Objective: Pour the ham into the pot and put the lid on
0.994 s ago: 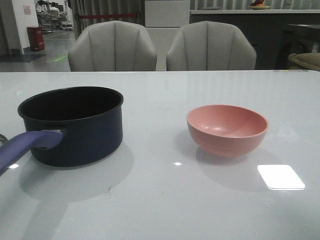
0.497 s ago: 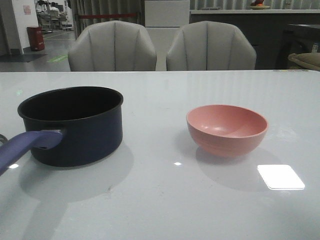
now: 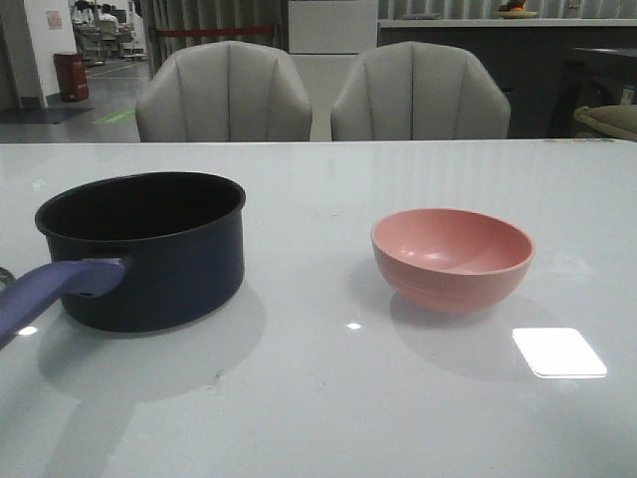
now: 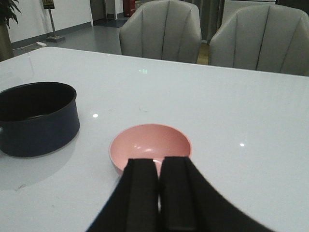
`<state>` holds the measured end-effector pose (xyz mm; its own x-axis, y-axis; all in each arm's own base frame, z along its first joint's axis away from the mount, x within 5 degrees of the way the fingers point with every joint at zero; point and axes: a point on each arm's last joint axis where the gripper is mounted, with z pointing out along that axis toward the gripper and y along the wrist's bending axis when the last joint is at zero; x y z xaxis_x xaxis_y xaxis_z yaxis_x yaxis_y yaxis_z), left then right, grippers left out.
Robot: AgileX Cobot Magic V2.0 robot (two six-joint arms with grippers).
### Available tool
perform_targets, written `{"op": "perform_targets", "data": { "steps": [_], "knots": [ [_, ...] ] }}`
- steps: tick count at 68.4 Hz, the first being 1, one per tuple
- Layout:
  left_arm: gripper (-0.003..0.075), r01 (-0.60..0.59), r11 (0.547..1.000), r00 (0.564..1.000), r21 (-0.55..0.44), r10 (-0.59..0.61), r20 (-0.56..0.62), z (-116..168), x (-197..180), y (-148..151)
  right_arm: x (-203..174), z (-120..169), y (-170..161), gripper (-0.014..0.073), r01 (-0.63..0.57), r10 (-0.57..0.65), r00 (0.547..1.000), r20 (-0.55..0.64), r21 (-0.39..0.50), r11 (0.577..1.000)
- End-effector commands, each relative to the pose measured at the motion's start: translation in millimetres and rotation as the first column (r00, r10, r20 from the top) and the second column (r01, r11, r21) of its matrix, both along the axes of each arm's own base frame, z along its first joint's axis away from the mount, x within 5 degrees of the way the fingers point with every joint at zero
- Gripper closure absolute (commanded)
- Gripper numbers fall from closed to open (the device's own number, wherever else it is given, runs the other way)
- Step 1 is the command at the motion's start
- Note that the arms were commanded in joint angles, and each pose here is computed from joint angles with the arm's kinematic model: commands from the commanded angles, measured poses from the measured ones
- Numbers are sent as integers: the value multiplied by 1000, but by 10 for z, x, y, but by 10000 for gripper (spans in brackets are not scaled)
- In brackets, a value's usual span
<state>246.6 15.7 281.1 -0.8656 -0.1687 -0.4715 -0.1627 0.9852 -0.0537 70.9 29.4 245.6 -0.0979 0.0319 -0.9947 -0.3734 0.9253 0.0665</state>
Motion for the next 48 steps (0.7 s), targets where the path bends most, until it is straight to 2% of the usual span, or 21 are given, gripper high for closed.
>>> {"op": "perform_targets", "data": {
  "steps": [1,23,34,48],
  "knots": [
    [85,14,1000,1000,-6,-14,-5,70,258,10,9,160,-14,428,16,-19,996,91,32,999],
    [85,11,999,984,-36,-17,-177,-239,833,33,9,160,-14,428,16,-19,996,91,32,999],
    [85,9,999,966,-45,-20,-257,-384,1001,43,9,160,-14,428,16,-19,996,91,32,999],
    [85,-7,999,954,-52,-9,-299,-528,1117,93,9,160,-14,428,16,-19,996,91,32,999]
  ]
}}
